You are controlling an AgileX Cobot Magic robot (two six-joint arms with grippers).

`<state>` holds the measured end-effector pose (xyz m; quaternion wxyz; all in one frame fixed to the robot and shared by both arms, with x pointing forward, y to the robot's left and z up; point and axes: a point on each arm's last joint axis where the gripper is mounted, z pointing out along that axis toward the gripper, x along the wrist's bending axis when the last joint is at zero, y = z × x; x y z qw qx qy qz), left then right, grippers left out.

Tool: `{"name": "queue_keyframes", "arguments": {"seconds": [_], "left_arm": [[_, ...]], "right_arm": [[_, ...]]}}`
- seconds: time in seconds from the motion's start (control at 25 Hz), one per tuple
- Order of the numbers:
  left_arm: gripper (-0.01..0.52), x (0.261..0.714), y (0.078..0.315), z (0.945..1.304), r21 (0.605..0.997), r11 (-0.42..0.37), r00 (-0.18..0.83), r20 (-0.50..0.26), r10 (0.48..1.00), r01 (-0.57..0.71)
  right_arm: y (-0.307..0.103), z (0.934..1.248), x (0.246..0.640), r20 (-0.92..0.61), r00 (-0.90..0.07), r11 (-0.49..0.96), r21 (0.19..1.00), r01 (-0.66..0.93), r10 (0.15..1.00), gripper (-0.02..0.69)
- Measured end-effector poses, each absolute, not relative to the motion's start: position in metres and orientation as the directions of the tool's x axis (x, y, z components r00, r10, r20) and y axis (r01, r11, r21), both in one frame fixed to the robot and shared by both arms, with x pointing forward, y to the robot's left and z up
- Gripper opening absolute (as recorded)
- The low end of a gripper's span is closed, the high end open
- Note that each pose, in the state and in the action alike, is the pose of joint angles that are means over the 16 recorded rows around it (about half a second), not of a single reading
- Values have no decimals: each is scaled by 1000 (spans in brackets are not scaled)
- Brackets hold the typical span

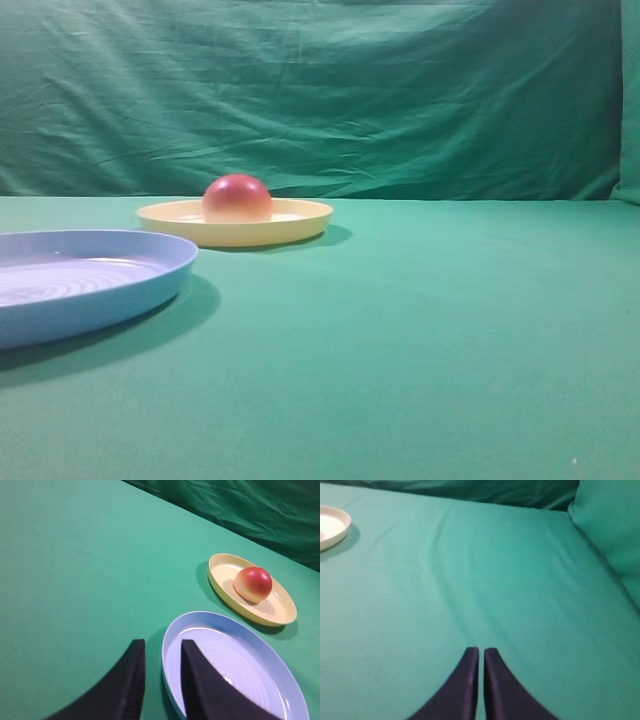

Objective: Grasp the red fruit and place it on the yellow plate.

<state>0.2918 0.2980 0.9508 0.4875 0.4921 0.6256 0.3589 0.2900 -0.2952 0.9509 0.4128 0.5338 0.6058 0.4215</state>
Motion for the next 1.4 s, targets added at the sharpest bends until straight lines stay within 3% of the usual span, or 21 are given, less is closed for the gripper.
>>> {"name": "queue_keyframes", "arguments": {"seconds": [1.4], "left_arm": [[157,292,298,951,929,258,-40,-257,966,266]], "right_arm": [[-295,947,291,-51,-89,76,952,297,995,0]]}}
